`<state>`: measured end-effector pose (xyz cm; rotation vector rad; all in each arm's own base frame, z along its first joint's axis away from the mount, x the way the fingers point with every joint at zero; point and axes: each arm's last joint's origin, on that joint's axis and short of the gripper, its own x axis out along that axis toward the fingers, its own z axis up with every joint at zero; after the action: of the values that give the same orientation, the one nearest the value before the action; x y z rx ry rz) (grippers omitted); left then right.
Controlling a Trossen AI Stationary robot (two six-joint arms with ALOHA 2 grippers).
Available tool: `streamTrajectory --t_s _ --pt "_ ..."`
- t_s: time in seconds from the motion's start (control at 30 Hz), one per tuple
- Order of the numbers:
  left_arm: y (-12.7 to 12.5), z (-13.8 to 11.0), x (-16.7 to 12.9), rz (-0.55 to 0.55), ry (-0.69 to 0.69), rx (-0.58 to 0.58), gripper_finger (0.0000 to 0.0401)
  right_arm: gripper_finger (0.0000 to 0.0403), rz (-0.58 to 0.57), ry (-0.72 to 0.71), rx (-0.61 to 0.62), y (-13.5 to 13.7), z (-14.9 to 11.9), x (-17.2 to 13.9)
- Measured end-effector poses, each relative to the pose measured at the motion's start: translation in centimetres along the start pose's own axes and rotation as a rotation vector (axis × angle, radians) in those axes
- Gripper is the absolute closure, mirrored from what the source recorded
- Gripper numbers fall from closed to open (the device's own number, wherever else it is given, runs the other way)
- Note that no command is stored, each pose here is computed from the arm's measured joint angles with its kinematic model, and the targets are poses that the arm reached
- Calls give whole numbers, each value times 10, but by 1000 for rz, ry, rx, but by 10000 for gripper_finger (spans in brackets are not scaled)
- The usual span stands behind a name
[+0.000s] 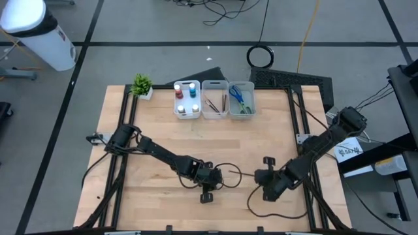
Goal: Pick & Place Paint Supplies
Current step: Put the golden paint brush into the transparent bin
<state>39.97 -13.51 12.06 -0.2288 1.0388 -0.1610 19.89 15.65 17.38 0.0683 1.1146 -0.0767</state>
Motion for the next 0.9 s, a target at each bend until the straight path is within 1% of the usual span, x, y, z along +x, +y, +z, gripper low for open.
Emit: streamTrajectory --t_s 0.17,0.27,0.6,0.67,0.77,0.83,0.9 --pt "2 2 0 -7 -14 -2 371 403 -15 55 49 -6 -19 11" --pt "4 5 0 -22 -31 -5 371 403 -26 60 51 -12 -27 18" --pt "8 8 0 -24 -51 2 370 403 -50 73 72 -25 -34 29" --pt "8 8 0 -24 -51 4 370 403 -35 63 84 -27 -36 32" --pt "8 8 0 -23 -52 39 370 403 -8 64 96 -30 -40 37" --pt "8 9 0 -14 -58 73 370 403 -10 69 98 -32 -43 39" --pt "9 10 -1 16 -81 109 370 403 -13 84 101 -34 -47 41"
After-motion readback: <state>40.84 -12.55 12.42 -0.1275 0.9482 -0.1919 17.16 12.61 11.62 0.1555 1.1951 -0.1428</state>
